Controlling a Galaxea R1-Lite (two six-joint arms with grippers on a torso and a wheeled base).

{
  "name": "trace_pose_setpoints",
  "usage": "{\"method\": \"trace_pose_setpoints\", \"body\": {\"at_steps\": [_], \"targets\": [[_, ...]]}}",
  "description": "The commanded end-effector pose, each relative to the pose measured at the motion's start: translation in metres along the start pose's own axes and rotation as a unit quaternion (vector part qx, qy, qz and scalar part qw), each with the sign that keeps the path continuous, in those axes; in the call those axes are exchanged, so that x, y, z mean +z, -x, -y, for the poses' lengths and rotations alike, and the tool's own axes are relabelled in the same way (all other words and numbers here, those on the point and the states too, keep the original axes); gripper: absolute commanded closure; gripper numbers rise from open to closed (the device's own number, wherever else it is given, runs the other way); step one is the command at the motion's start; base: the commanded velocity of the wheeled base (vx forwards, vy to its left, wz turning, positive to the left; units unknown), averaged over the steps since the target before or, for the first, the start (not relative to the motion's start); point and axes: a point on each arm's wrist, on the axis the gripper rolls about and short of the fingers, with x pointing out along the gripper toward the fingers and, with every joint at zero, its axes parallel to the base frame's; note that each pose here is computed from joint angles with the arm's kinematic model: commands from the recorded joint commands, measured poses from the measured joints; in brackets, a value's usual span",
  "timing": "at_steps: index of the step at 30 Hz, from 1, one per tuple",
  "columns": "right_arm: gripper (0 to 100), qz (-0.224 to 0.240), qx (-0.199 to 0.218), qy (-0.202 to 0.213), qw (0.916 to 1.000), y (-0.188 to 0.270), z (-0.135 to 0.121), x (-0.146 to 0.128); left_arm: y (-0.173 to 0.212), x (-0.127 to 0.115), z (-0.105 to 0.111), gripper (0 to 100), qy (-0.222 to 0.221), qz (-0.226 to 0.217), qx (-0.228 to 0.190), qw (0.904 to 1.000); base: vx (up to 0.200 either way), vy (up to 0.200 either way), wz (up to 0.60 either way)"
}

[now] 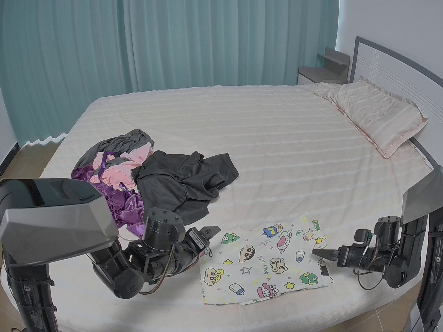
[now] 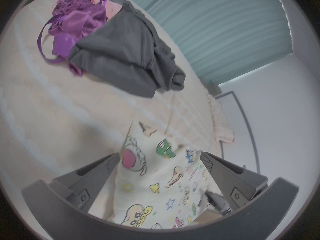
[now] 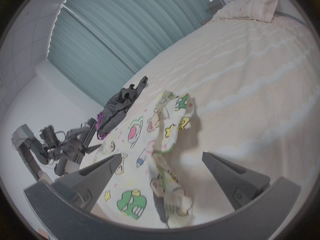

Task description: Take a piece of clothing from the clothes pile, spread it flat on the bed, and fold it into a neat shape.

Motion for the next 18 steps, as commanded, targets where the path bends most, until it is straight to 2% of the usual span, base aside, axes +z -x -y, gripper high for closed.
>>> {"method": "trace_pose_setpoints", "body": {"at_steps": [1,6,18], "targets": [[0,-0.011,-0.006,0.022,0.9997,0.024,-0.002,-0.007,0.006,0.009,-0.006,0,0.015,0.010,-0.014,0.9997,0.000,0.000,0.00],[0,-0.053,0.036,0.054,0.9964,0.032,-0.002,-0.021,0.006,0.015,-0.009,0,0.035,-0.003,-0.023,0.9991,0.000,0.000,0.00],[0,-0.069,0.044,0.055,0.9952,0.022,0.002,-0.026,0.005,0.016,-0.009,0,0.036,-0.002,-0.024,0.9991,0.000,0.000,0.00]]}}
